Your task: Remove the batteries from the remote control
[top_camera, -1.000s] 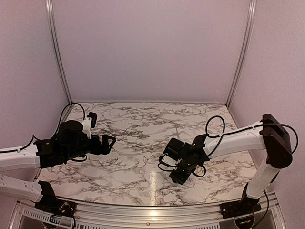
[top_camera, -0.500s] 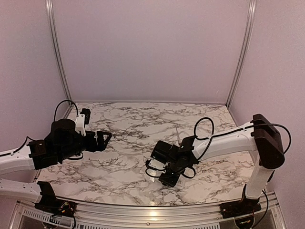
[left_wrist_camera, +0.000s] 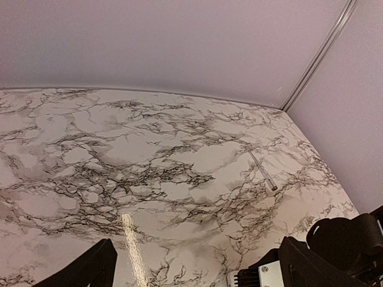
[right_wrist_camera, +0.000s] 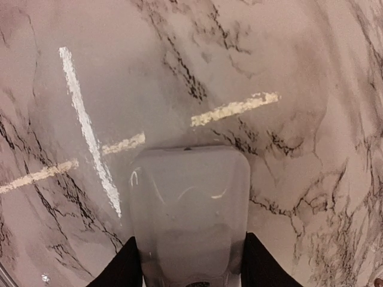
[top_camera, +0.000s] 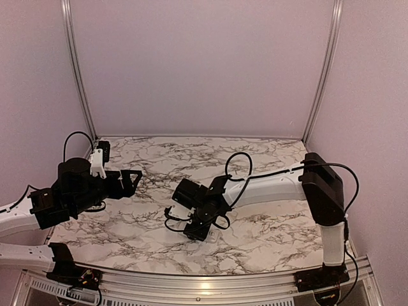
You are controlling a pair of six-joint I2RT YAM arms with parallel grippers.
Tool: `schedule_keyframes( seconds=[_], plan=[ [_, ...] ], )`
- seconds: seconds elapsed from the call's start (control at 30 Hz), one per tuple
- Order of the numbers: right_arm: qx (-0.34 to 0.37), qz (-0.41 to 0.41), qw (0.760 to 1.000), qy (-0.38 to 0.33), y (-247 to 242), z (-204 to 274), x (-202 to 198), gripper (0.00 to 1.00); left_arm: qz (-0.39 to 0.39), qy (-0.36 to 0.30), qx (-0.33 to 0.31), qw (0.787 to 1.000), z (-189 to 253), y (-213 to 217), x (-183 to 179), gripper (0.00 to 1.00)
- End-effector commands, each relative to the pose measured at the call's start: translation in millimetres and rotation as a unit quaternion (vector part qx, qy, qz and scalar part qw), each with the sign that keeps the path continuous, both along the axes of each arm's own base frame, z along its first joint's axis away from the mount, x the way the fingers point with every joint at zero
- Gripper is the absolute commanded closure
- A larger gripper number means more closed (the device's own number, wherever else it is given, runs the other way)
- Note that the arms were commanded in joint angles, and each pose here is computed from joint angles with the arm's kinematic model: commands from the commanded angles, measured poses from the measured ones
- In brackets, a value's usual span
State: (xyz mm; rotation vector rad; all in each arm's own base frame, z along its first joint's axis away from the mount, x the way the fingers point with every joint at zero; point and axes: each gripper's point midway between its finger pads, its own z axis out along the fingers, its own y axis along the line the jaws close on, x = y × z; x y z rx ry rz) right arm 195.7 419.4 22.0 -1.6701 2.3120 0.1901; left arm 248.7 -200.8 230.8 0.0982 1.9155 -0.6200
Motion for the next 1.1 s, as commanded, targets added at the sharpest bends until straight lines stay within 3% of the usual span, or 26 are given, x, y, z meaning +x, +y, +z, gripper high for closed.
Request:
schedule_keyframes(
  seconds=[0.0,0.2,0.33,0.47,0.83,1.07],
  plan=[
    [0.064,0.042,0.997,-0.013,42.6,9.1,8.1,0.66,0.014,0.002,0.013,1.0,-5.5,7.6,-1.1,0.01],
    [0.094,0.058,0.994,-0.028,55.6,10.1,11.5,0.65,0.024,-0.002,0.016,1.0,-3.8,11.3,0.7,0.01],
    [0.09,0.06,0.994,-0.027,52.8,3.6,10.3,0.59,0.028,-0.004,0.019,0.999,-3.1,11.7,2.4,0.01],
    [0.082,0.059,0.994,-0.03,48.5,1.6,10.6,0.41,0.028,-0.004,0.021,0.999,-2.4,10.9,3.1,0.01],
    [0.108,0.074,0.99,-0.056,38.1,28.9,7.5,0.03,0.027,-0.008,0.02,0.999,2.8,9.6,4.3,0.01],
    [0.122,0.06,0.988,-0.072,12.0,35.2,2.4,0.02,0.021,-0.008,0.017,1.0,5.0,6.3,4.5,0.01]
  ],
)
